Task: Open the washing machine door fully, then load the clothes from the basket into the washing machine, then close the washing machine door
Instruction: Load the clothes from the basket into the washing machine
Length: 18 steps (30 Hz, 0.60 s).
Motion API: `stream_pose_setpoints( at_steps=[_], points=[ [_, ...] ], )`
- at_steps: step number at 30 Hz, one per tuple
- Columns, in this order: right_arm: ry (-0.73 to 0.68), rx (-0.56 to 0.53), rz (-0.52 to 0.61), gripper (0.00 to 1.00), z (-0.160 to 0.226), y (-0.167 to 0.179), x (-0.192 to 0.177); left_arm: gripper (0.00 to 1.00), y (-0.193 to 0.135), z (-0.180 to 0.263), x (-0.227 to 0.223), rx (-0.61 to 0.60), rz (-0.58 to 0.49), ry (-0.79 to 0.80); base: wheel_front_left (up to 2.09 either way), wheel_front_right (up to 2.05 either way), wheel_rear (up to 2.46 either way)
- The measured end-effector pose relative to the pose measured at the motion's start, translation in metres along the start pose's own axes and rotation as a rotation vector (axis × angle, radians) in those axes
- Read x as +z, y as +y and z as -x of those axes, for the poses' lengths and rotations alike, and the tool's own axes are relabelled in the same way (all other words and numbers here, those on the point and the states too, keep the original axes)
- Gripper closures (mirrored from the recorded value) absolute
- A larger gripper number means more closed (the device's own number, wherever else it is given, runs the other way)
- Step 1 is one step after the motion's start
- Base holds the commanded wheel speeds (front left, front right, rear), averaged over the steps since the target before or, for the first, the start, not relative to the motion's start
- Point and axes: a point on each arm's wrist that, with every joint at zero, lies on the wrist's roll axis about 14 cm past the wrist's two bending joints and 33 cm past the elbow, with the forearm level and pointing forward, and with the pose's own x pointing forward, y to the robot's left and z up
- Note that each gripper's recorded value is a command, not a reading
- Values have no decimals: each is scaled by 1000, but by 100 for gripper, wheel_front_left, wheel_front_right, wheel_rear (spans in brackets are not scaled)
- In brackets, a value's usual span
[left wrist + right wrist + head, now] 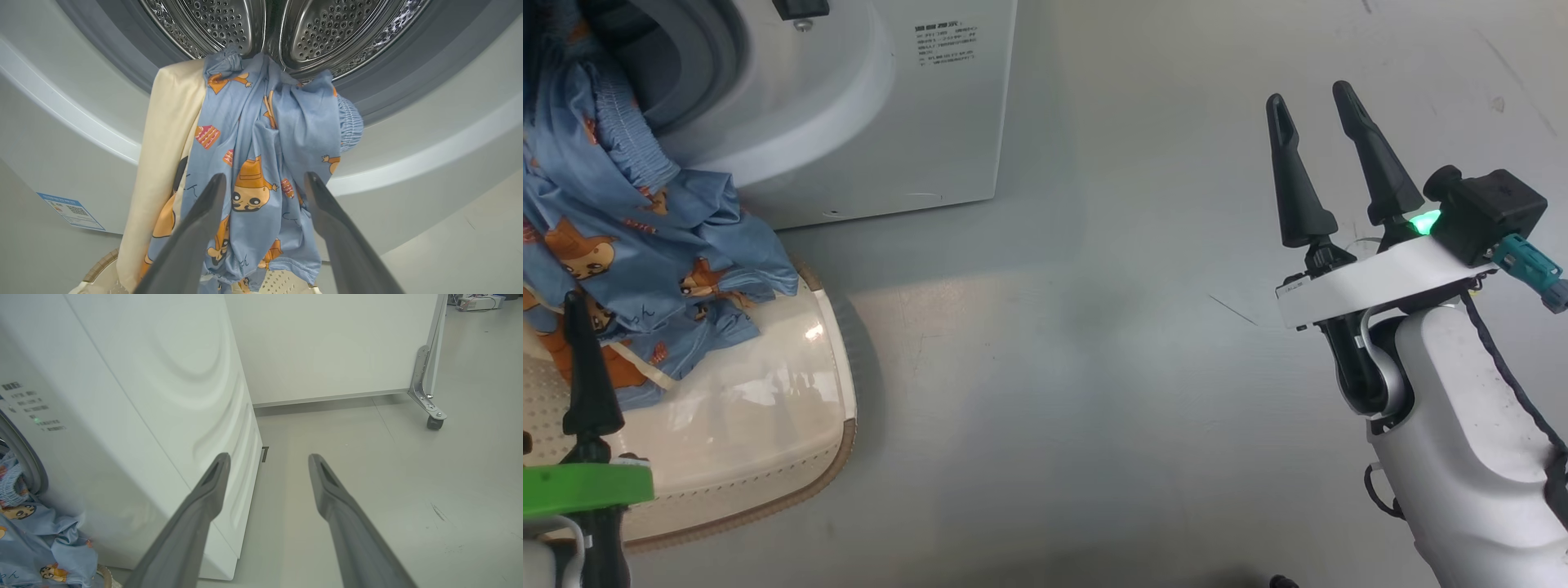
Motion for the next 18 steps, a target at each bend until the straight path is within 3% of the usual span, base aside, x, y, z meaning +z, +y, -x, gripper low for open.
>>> stream_pose_setpoints(
  at_steps=[18],
  points=[
    [20, 0, -2, 0, 5, 1, -7, 0, 9, 12, -20, 42, 10, 59, 0, 0, 0]
  ],
)
